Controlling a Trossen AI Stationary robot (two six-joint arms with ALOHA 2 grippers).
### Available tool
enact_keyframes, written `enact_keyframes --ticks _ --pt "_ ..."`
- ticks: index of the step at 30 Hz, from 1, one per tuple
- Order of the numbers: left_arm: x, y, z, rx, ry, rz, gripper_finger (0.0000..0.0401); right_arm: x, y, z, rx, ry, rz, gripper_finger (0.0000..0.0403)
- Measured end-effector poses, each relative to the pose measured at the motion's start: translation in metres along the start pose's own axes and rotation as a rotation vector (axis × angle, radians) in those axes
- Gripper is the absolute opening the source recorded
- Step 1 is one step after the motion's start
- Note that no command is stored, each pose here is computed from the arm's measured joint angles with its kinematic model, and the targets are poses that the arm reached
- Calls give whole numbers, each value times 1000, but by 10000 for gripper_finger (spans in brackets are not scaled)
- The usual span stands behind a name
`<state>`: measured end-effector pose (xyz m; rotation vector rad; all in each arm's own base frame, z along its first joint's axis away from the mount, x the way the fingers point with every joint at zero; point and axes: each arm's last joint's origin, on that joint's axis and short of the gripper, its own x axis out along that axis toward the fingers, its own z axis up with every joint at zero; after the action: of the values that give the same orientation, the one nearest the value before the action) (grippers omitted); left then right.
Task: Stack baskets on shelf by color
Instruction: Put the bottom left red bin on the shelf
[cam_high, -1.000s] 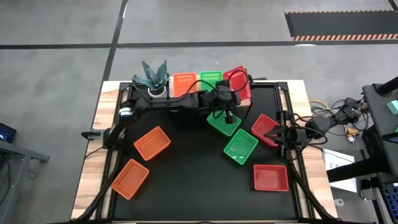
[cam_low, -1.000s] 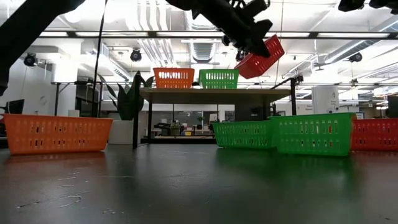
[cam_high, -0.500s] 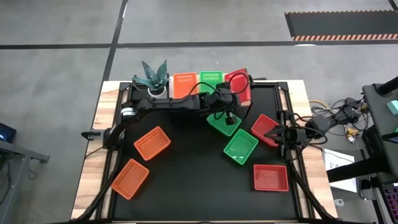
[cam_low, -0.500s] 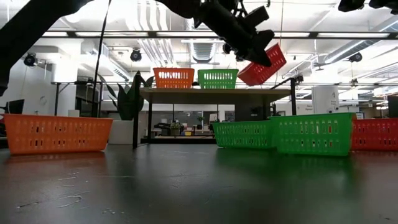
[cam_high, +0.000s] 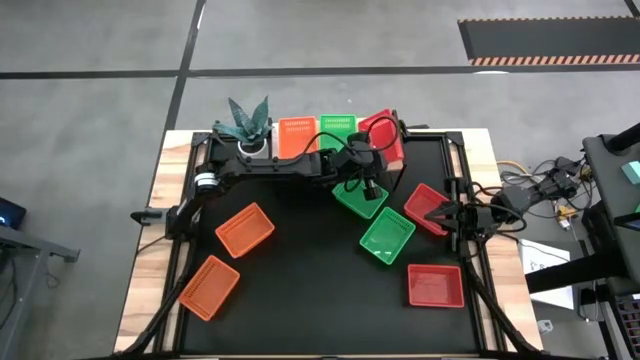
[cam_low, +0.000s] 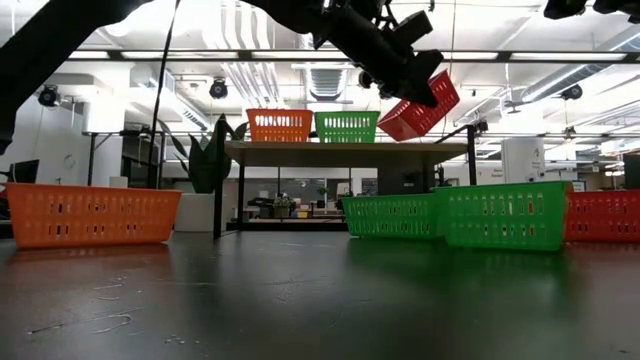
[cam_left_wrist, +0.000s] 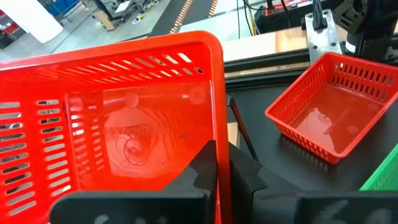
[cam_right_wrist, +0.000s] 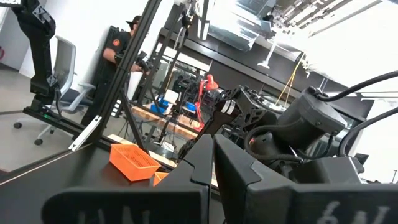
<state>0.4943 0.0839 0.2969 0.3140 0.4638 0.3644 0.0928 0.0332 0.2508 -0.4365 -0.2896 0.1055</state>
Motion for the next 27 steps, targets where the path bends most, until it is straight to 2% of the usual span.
enact_keyframes --ticks 6,16,22,27 --pt "0 0 0 4 -7 -20 6 0 0 0 0 0 0 9" --pt "2 6 1 -14 -31 -7 81 0 0 0 0 1 1 9" --pt "1 7 4 -21 -50 2 107 0 0 0 1 4 2 9" --pt "-19 2 18 -15 -73 -11 109 0 0 -1 9 7 3 9"
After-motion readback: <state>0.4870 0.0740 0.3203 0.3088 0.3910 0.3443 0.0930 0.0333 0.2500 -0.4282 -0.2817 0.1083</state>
